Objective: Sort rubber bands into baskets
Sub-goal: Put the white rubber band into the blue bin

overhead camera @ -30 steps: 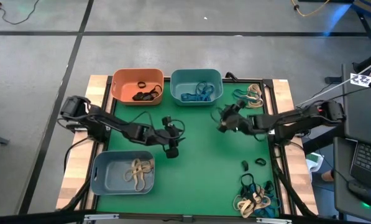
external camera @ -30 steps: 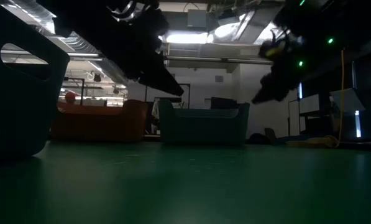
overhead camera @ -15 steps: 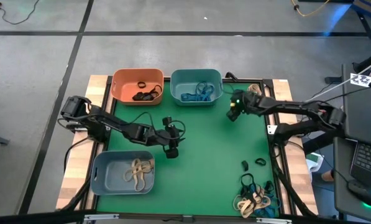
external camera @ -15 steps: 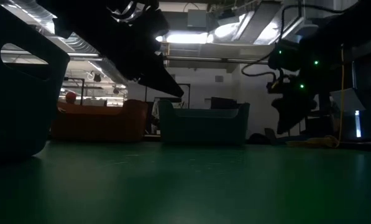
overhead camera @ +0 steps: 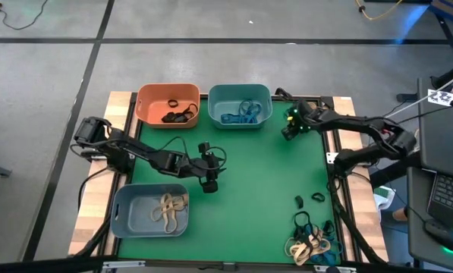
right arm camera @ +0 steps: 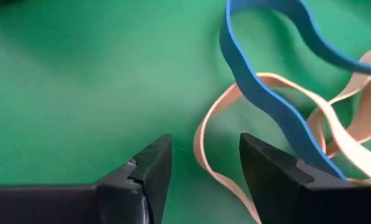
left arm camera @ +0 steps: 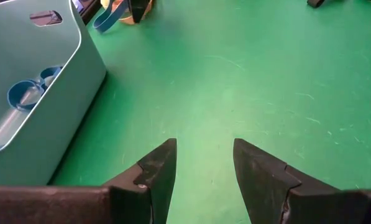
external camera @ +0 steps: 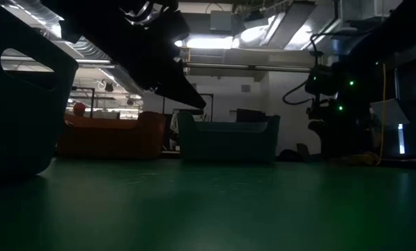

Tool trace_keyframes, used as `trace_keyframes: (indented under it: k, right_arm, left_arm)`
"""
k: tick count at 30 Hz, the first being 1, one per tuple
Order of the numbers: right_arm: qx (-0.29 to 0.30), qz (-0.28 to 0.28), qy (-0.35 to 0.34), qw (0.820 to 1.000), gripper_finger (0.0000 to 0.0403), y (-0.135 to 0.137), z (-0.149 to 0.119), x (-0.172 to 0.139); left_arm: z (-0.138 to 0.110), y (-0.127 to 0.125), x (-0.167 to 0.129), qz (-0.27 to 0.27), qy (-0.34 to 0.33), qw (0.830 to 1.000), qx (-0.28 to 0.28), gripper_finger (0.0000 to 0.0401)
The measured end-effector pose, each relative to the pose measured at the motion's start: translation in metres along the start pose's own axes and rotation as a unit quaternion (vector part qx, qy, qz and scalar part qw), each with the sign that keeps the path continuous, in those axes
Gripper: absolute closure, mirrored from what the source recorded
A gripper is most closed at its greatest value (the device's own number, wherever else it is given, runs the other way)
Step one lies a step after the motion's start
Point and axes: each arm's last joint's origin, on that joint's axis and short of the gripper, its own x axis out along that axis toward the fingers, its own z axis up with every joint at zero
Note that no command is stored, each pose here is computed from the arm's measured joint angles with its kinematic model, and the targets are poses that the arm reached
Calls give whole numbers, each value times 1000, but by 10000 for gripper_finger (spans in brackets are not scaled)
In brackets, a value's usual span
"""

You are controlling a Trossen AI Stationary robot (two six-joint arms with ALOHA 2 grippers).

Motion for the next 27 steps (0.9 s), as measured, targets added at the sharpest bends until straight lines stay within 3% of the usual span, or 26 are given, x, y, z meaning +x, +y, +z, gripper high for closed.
trace_keyframes:
  k: [6,14,21,27]
  right_arm:
    - [-4,4,19,1000,243,1,-1,9]
    - [-29,28,25,999,389,6,-4,4]
    - [-89,89,12,992,375,43,-13,-13]
    - [-139,136,-1,981,397,74,-25,-26]
  left_arm:
    - [0,0,0,0,0,1000,0,244]
    - [0,0,0,0,1,1000,-10,244]
    - [0,0,0,0,1,1000,-13,244]
    - [1,0,0,-1,-6,1000,-17,244]
